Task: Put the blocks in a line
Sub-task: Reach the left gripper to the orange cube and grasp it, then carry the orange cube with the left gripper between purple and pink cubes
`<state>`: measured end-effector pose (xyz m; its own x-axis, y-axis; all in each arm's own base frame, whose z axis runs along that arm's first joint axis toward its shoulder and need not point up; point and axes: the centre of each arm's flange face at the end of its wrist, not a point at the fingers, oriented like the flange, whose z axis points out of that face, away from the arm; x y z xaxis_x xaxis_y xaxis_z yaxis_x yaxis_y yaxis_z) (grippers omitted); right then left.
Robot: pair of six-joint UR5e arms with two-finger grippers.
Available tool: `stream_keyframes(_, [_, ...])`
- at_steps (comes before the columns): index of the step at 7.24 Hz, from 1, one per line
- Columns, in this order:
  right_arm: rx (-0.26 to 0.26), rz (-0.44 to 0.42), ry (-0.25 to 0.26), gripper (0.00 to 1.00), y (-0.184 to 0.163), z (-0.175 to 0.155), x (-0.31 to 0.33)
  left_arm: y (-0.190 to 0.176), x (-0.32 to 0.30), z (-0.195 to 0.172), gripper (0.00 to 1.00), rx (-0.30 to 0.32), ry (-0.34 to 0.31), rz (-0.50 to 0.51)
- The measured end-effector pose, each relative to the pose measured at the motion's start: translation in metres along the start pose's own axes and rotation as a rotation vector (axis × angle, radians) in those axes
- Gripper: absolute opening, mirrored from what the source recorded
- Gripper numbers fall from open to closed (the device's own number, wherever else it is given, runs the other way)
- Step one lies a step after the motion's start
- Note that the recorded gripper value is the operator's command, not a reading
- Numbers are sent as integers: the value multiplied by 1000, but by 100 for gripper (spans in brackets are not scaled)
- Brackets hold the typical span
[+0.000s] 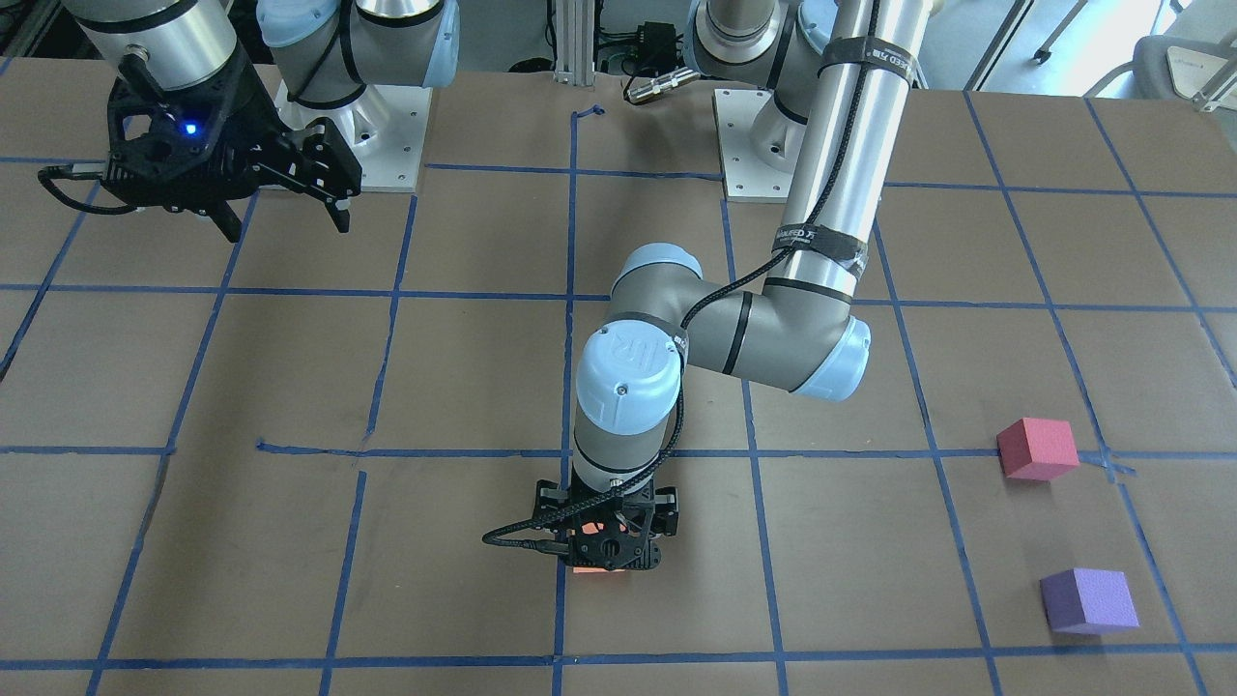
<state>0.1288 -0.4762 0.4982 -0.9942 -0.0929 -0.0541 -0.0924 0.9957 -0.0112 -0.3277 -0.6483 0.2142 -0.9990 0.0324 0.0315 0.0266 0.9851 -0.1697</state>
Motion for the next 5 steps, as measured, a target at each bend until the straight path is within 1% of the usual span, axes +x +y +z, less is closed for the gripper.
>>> stream_keyframes(1, [-5, 3, 0, 100, 2, 0, 0, 2, -2, 8, 27, -13, -4, -15])
stream_keyframes(2, [-8, 5, 2, 100, 2, 0, 0, 4, -2, 18, 0, -30, -5, -37])
stream_keyframes(3, [-13, 7, 7, 100, 2, 1, 1, 7, -3, 27, 0, -46, -5, -55])
stream_keyframes(4, [-17, 8, 19, 100, 2, 2, 2, 4, -11, 26, 0, -47, -4, -69])
stream_keyframes(5, [-20, 8, 30, 100, 2, 3, 3, -9, -39, 14, 0, -34, 2, -102])
